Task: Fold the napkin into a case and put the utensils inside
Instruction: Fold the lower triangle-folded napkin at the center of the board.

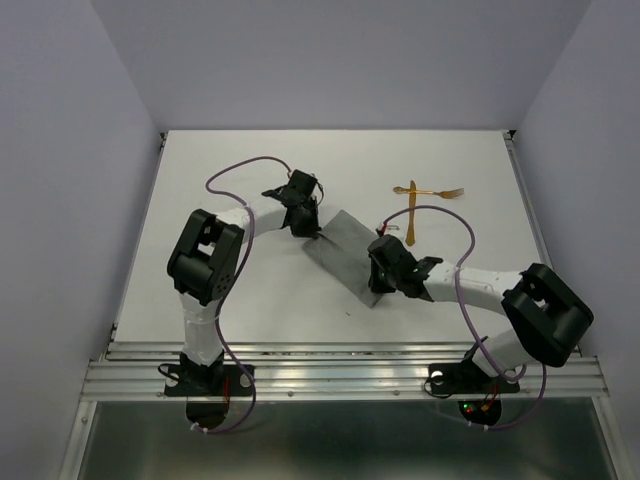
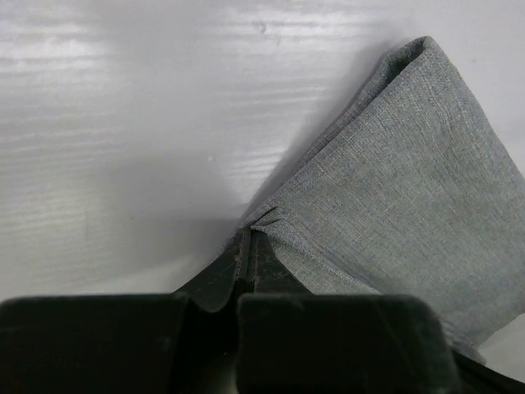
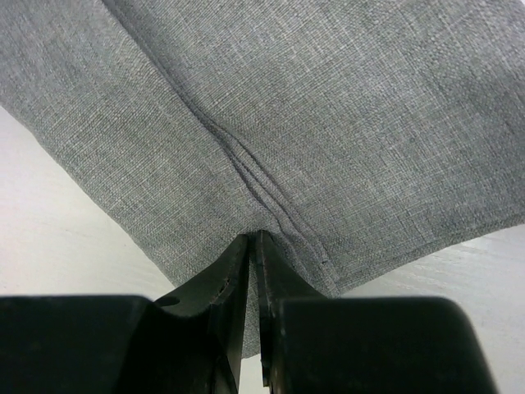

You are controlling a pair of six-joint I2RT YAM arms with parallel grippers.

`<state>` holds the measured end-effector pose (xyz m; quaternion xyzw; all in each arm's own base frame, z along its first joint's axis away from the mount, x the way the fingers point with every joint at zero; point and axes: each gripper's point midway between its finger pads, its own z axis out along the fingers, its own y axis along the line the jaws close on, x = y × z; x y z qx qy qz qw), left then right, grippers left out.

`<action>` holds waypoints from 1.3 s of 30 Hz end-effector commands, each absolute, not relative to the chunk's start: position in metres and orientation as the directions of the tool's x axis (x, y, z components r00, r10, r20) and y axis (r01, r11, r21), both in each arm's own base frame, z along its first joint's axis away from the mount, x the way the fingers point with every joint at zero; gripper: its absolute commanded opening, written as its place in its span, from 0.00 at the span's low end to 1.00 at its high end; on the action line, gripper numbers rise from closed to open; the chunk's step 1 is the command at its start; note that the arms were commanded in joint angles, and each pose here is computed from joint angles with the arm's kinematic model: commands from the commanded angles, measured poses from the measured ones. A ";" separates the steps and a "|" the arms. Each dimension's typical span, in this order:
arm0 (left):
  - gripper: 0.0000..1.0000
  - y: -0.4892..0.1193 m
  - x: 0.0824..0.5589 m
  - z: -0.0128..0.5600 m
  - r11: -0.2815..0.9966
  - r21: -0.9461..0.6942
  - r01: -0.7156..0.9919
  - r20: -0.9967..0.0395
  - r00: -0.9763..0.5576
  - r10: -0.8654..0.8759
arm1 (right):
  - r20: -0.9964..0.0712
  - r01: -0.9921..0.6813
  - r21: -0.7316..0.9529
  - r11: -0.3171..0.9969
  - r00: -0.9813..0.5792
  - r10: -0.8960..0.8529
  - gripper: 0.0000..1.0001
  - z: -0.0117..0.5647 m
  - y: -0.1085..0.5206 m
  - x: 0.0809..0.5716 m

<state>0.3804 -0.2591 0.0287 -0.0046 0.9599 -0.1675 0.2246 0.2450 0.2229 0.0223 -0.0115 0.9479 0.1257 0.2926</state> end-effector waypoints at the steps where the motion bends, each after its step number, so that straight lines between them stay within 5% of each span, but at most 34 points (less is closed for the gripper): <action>1: 0.00 -0.235 0.357 0.042 0.960 -0.272 0.066 -0.434 -0.899 -0.061 | -0.519 -0.215 0.251 0.944 -0.853 -0.057 0.14 0.011 0.224 0.222; 15: 0.00 -0.235 0.358 0.058 0.958 -0.275 0.082 -0.454 -0.889 -0.054 | -0.446 -0.251 0.374 0.893 -0.893 -0.064 0.14 0.031 0.259 0.186; 27: 0.00 -0.260 0.385 0.050 0.944 -0.315 0.101 -0.449 -0.892 -0.055 | -0.695 -0.171 0.235 0.957 -0.718 0.043 0.22 0.106 0.241 0.290; 39: 0.00 -0.235 0.407 0.110 0.971 -0.237 0.026 -0.569 -0.814 -0.117 | -0.666 -0.094 0.120 0.988 -0.746 0.010 0.21 0.072 0.206 0.386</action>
